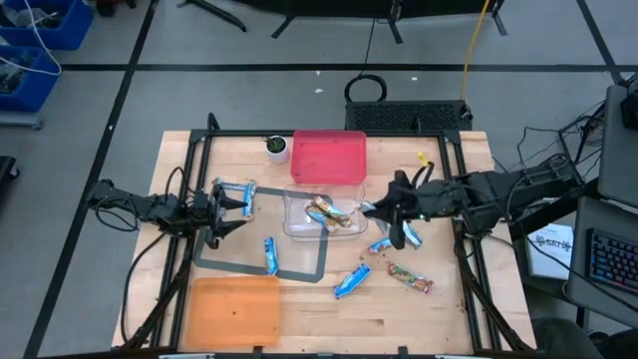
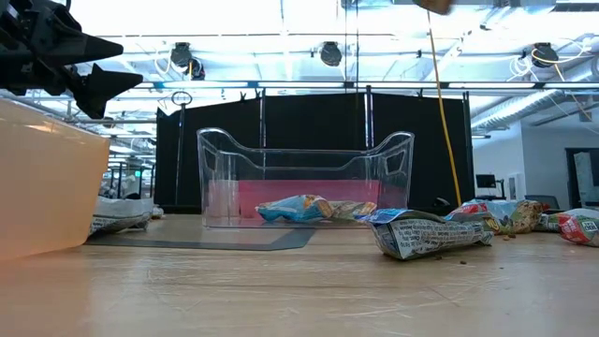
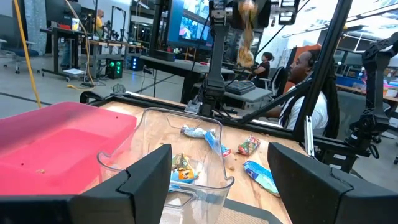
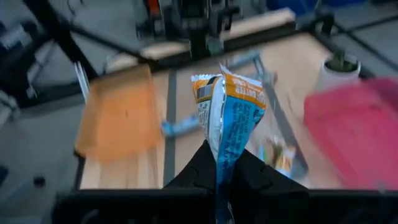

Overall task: Pick and place Granola Bars by type
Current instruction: Put the right yellow granola bar into the transparent bin

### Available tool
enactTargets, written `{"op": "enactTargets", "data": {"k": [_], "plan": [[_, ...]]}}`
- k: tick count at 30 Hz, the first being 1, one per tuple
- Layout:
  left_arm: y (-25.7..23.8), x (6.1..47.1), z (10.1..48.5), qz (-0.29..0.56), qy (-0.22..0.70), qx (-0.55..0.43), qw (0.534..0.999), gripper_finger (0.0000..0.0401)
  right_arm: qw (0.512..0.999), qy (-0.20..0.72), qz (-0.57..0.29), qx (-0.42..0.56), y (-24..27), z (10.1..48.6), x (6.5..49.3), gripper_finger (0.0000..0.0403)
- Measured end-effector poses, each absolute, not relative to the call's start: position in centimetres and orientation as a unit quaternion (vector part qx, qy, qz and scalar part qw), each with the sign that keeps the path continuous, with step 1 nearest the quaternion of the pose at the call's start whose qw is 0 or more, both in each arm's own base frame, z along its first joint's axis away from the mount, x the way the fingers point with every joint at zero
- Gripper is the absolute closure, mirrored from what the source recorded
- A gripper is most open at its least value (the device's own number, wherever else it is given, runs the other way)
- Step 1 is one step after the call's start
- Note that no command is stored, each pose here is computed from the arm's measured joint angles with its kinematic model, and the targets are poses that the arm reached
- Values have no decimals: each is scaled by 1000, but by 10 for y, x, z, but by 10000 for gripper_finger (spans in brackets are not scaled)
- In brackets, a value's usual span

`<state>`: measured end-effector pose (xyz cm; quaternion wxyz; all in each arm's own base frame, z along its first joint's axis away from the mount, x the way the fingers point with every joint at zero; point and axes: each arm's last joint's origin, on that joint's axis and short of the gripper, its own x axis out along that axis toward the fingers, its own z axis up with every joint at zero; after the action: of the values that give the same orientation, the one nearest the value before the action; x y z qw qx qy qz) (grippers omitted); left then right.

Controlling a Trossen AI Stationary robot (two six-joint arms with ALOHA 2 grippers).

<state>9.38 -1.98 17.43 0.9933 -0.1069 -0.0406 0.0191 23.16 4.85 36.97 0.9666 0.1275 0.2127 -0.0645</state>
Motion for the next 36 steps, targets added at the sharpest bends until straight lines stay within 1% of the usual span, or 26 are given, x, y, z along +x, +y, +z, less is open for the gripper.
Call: {"op": "enactTargets", "data": {"k": [5, 7, 13, 24, 36], "plan": [[-20, 94, 174, 19, -41, -107, 993, 132, 976, 161, -74, 129, 40, 375, 246, 394], [-20, 94, 174, 19, -40, -107, 993, 132, 976, 154, -83, 128, 36, 374, 252, 396], [-20, 94, 174, 19, -41, -107, 993, 132, 969, 166, -122, 135, 19, 377, 275, 397], [-20, 94, 174, 19, -41, -107, 993, 132, 966, 159, -147, 142, -1, 395, 327, 398], [-20, 94, 174, 19, -41, -107, 993, 132, 950, 199, -190, 148, -16, 393, 376, 398]]}}
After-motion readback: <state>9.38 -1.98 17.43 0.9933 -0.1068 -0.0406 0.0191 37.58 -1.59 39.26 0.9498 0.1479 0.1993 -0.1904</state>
